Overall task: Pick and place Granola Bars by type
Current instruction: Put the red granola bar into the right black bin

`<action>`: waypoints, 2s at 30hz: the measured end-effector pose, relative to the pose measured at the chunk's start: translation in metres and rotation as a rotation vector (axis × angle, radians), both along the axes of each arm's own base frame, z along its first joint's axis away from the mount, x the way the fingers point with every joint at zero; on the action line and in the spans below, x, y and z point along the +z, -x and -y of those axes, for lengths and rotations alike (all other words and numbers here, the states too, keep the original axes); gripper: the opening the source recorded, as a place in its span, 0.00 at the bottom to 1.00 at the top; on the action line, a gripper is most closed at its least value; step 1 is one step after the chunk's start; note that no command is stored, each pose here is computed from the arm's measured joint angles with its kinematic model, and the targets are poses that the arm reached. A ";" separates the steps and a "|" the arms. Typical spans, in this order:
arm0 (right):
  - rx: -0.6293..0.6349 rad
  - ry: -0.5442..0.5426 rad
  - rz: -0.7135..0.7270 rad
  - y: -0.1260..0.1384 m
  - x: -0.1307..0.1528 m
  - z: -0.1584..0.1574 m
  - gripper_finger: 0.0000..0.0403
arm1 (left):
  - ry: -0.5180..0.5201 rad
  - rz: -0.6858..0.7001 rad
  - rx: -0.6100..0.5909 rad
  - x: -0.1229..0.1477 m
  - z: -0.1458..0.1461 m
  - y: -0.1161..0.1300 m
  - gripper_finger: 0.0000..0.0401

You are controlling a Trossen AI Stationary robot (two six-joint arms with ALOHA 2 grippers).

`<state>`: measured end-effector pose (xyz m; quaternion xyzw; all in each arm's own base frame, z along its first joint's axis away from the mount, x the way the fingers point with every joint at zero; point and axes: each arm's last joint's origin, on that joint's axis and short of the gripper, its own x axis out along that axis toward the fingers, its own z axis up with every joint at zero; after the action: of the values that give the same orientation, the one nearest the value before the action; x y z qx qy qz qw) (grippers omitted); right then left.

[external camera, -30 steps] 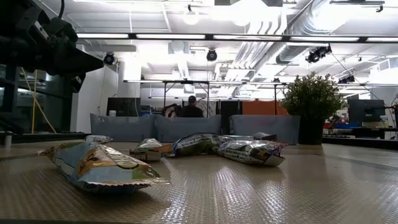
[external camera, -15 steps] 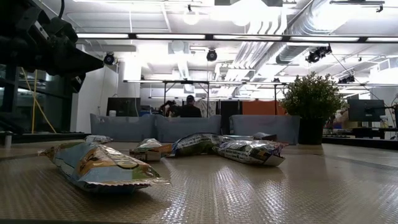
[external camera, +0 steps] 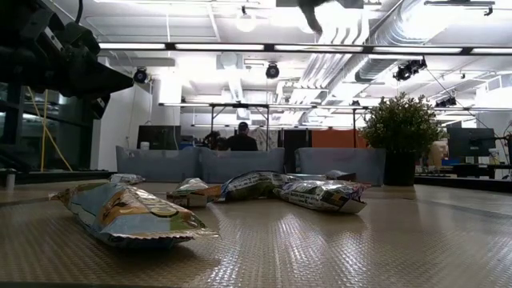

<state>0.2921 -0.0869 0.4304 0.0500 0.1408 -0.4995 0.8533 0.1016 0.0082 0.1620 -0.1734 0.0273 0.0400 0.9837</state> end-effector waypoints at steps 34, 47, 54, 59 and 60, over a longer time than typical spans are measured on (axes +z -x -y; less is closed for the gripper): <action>-0.075 -0.626 -0.088 0.068 -0.215 0.102 0.21 | 0.000 0.000 0.000 0.000 0.000 0.000 0.00; -0.018 -0.605 -0.067 0.065 -0.214 0.103 0.21 | 0.000 0.000 0.000 0.000 0.000 0.000 0.00; 0.021 -0.601 -0.084 0.064 -0.214 0.103 0.21 | 0.000 0.000 0.000 0.000 0.000 0.000 0.00; 0.036 -0.588 -0.072 0.063 -0.213 0.103 0.26 | 0.000 0.000 0.000 0.000 0.000 0.000 0.00; 0.035 -0.587 -0.070 0.063 -0.213 0.103 0.28 | 0.000 -0.001 0.000 0.000 0.000 0.000 0.00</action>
<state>0.2296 -0.1904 0.2175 0.2750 0.3095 -0.4239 0.8056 0.1016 0.0082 0.1619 -0.1734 0.0276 0.0401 0.9836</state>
